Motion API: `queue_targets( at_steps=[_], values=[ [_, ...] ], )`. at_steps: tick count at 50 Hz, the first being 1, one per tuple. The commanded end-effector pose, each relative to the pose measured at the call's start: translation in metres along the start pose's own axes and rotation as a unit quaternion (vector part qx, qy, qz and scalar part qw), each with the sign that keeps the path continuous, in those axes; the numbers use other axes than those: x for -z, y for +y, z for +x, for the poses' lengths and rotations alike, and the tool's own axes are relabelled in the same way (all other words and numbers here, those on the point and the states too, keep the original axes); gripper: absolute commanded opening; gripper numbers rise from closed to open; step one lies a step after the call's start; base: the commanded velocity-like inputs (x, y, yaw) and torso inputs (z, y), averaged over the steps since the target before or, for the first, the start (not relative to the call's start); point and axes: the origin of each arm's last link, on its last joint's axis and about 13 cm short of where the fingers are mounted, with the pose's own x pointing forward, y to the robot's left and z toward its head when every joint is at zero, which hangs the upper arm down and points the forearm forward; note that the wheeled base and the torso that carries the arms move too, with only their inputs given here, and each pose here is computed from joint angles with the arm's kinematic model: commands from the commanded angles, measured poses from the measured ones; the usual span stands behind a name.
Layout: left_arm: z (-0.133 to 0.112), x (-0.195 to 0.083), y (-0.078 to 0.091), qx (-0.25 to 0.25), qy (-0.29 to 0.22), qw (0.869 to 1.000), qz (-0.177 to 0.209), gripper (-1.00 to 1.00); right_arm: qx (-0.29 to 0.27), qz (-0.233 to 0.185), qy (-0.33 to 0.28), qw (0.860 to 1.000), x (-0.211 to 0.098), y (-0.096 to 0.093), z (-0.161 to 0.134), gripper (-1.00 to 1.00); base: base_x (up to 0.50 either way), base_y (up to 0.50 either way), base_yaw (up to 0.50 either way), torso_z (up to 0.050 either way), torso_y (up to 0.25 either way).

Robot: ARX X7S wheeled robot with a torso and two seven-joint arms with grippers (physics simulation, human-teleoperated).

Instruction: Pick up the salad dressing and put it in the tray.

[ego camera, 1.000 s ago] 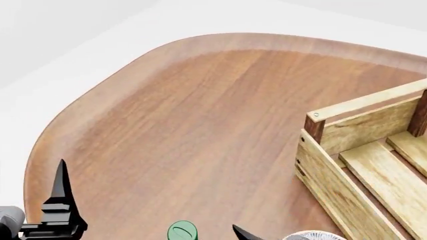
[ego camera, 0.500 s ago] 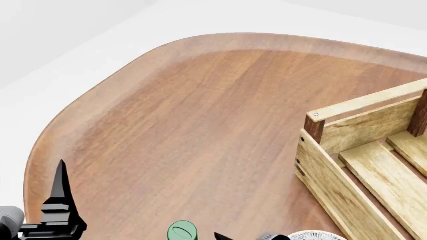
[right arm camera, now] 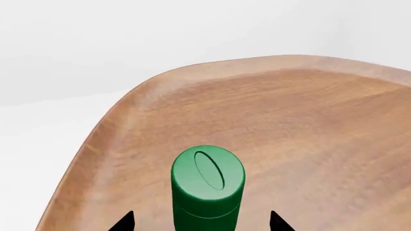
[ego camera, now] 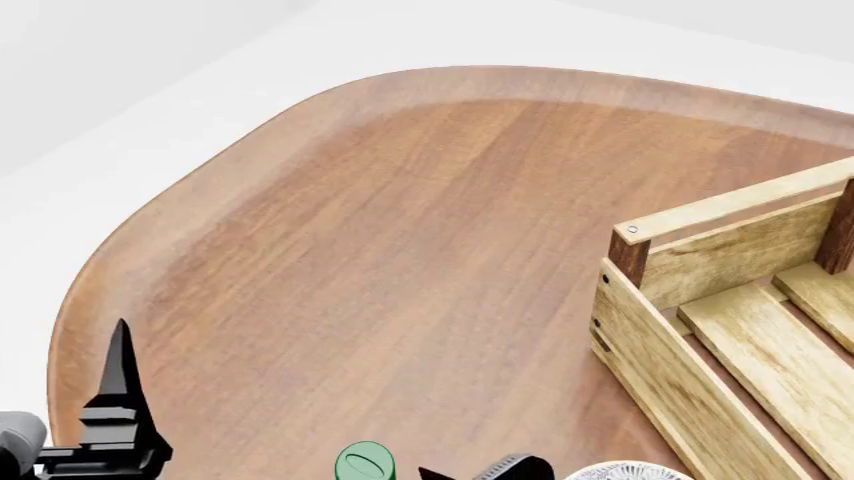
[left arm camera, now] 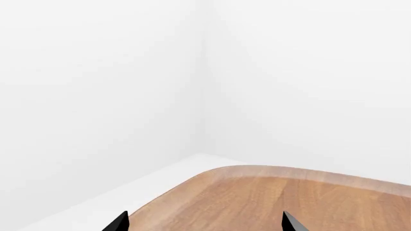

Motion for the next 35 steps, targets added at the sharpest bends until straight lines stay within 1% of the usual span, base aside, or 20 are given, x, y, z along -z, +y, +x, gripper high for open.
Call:
queue_targets(
  at_steps=[1, 9, 21, 22, 29, 35],
  values=[
    [0.001, 0.000, 0.001, 0.000, 0.000, 1.000, 0.000, 1.00, 0.001, -0.006, 0.008, 1.000, 0.005, -0.003, 0.012, 1.00, 0.00, 0.00, 0.00, 0.000, 0.000],
    [0.001, 0.000, 0.001, -0.001, -0.001, 1.000, 0.000, 1.00, 0.010, -0.001, 0.012, 1.000, 0.007, -0.007, 0.019, 1.00, 0.00, 0.00, 0.00, 0.000, 0.000],
    [0.001, 0.000, 0.001, -0.001, -0.001, 1.000, 0.000, 1.00, 0.005, -0.003, 0.022, 1.000, 0.014, -0.004, 0.026, 1.00, 0.00, 0.00, 0.00, 0.000, 0.000],
    [0.001, 0.000, 0.001, -0.001, -0.001, 1.000, 0.000, 1.00, 0.006, -0.003, 0.022, 1.000, 0.015, -0.003, 0.027, -1.00, 0.00, 0.00, 0.00, 0.000, 0.000],
    [0.001, 0.001, 0.001, -0.002, 0.000, 1.000, -0.001, 1.00, 0.006, -0.007, 0.018, 1.000, 0.013, -0.002, 0.025, -1.00, 0.00, 0.00, 0.00, 0.000, 0.000],
    [0.001, 0.000, 0.002, -0.005, -0.001, 1.000, -0.002, 1.00, 0.014, -0.009, -0.008, 1.000, 0.001, 0.003, 0.014, -1.00, 0.00, 0.00, 0.00, 0.000, 0.000]
  ],
)
